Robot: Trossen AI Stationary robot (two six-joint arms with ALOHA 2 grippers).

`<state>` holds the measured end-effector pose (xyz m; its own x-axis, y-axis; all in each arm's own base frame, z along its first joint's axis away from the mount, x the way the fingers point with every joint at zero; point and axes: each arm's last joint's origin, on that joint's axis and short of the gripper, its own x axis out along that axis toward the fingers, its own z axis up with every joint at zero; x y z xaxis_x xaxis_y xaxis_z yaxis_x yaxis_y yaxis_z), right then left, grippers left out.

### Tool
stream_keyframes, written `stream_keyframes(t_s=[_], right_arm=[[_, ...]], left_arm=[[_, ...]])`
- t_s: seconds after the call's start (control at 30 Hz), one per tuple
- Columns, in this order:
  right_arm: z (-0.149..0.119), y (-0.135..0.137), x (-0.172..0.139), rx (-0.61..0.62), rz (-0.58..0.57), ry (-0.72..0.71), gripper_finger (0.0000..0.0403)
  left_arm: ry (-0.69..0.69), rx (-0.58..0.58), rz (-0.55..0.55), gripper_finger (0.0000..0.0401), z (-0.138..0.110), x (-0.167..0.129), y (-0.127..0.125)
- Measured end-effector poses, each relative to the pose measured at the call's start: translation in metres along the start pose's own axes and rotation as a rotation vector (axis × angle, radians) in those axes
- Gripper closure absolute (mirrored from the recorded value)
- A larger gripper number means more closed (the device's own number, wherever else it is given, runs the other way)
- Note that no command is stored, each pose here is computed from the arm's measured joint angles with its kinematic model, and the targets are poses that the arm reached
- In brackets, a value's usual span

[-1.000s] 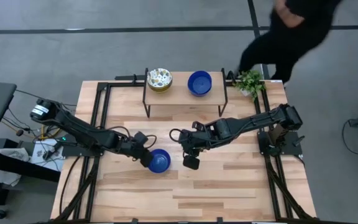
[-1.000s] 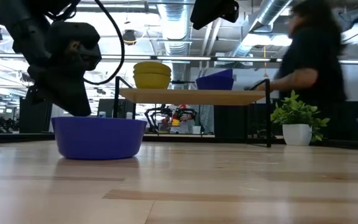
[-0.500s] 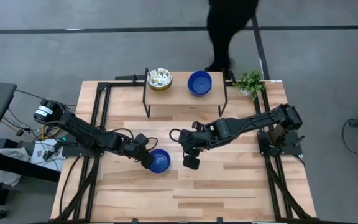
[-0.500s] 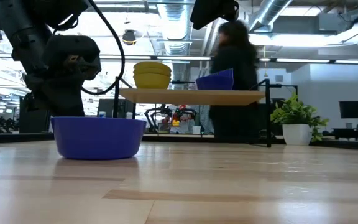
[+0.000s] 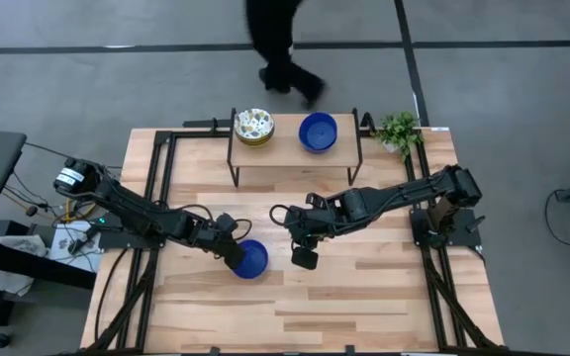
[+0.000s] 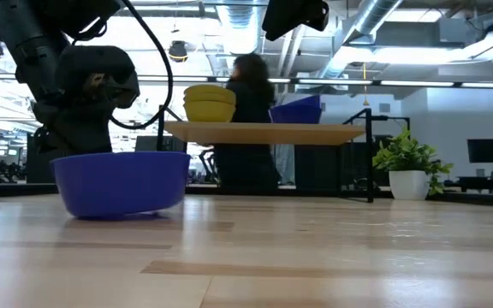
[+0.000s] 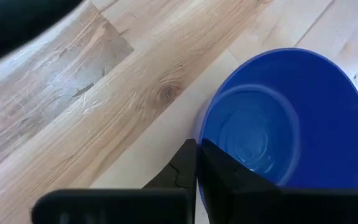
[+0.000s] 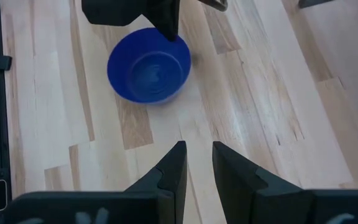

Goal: Pick & Place Mini bowls
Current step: Stack the blue bowl on top of the blue bowl on the shelf

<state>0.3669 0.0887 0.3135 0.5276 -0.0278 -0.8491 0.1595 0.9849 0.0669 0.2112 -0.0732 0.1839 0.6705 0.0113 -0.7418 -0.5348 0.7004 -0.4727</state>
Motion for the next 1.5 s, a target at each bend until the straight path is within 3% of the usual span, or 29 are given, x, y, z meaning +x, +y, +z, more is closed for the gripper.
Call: stream_keyframes(t_s=[0.37, 0.63, 1.1, 1.27, 1.5], right_arm=[[0.000, 0.000, 0.000, -0.004, 0.001, -0.004, 0.0336], [0.012, 0.004, -0.001, -0.049, 0.047, -0.124, 0.0336], [0.018, 0.006, -0.002, 0.073, 0.080, -0.184, 0.0336], [0.018, 0.009, -0.002, 0.057, 0.089, -0.189, 0.0336], [0.019, 0.011, -0.009, 0.044, 0.259, -0.154, 0.0336]], left_arm=[[-0.025, -0.013, -0.049, 0.0394, 0.002, 0.000, -0.005], [-0.063, -0.038, -0.122, 0.0395, 0.006, -0.001, -0.012], [-0.061, -0.033, -0.178, 0.0395, 0.009, -0.009, -0.027], [-0.056, -0.017, -0.179, 0.0395, 0.009, -0.008, -0.026], [-0.033, 0.002, -0.200, 0.0395, 0.015, -0.009, -0.025]])
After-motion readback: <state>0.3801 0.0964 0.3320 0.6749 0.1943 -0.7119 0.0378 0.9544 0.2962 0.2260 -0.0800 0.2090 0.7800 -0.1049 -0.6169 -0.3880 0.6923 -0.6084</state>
